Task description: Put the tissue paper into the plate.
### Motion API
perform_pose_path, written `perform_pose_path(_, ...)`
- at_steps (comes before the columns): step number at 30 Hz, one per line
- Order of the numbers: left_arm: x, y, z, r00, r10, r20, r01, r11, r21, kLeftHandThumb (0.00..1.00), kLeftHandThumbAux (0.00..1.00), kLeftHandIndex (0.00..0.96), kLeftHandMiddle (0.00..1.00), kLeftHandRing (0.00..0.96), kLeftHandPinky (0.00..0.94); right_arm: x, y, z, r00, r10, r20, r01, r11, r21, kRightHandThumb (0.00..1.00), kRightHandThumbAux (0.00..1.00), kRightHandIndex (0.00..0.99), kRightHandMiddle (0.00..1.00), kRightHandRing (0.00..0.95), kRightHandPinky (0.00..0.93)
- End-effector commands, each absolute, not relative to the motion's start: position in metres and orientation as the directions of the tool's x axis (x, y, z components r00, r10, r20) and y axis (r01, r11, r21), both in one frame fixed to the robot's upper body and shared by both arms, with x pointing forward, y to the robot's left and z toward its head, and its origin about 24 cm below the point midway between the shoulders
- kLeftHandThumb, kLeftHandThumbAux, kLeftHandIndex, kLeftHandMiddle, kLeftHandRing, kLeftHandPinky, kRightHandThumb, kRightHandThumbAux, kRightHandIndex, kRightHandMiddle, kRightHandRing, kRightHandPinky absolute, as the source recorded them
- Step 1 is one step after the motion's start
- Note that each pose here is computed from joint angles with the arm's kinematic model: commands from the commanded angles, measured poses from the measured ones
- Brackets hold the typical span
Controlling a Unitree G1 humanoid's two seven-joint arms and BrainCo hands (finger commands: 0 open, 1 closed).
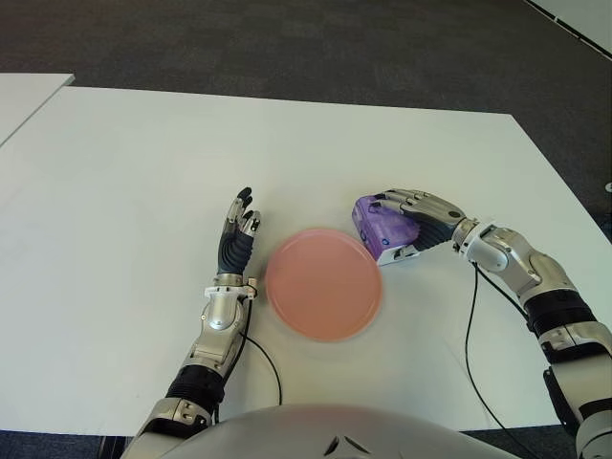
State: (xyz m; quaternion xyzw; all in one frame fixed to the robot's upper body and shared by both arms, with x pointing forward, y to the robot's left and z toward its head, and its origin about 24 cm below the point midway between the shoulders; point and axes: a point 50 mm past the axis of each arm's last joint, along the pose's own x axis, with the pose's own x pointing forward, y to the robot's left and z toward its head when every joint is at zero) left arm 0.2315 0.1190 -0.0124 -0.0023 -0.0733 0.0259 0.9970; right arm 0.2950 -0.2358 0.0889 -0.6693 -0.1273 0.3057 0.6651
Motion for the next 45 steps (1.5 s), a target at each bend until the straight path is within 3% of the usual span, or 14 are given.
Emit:
perform_pose_path(1, 0.157, 0.146, -0.080, 0.978, 0.074, -0.192, -0.045, 0.987, 0.151, 0.000, 0.359, 0.000, 0.000, 0.000, 0.000, 0.294, -0.233, 0.083, 0.761, 0.591, -0.267, -0.255, -0.106, -0.961, 0.009, 0.693, 0.000, 0.007, 0.000, 0.000)
perform_pose_path(24, 0.157, 0.144, -0.080, 0.978, 0.077, -0.193, -0.049, 0.988, 0.146, 0.000, 0.353, 0.000, 0.000, 0.000, 0.000, 0.293, -0.235, 0.085, 0.762, 0.590, -0.267, -0.254, -0.107, -0.961, 0.009, 0.693, 0.000, 0.007, 0.000, 0.000)
perform_pose_path(29, 0.157, 0.144, -0.079, 0.979, 0.072, -0.190, -0.048, 0.991, 0.129, 0.000, 0.357, 0.000, 0.000, 0.000, 0.000, 0.291, -0.239, 0.029, 0.775, 0.510, -0.375, -0.382, -0.096, -0.919, 0.059, 0.686, 0.000, 0.019, 0.000, 0.000)
perform_pose_path(34, 0.156, 0.146, -0.081, 0.978, 0.083, -0.191, -0.057, 0.989, 0.137, 0.000, 0.361, 0.000, 0.000, 0.000, 0.000, 0.283, -0.243, -0.004, 0.801, 0.447, -0.399, -0.405, -0.088, -0.910, 0.074, 0.685, 0.000, 0.028, 0.000, 0.000)
perform_pose_path(45, 0.156, 0.146, -0.082, 0.978, 0.089, -0.187, -0.062, 0.987, 0.147, 0.000, 0.361, 0.000, 0.000, 0.000, 0.000, 0.273, -0.240, -0.033, 0.837, 0.387, -0.388, -0.375, -0.112, -0.920, 0.085, 0.689, 0.000, 0.031, 0.000, 0.000)
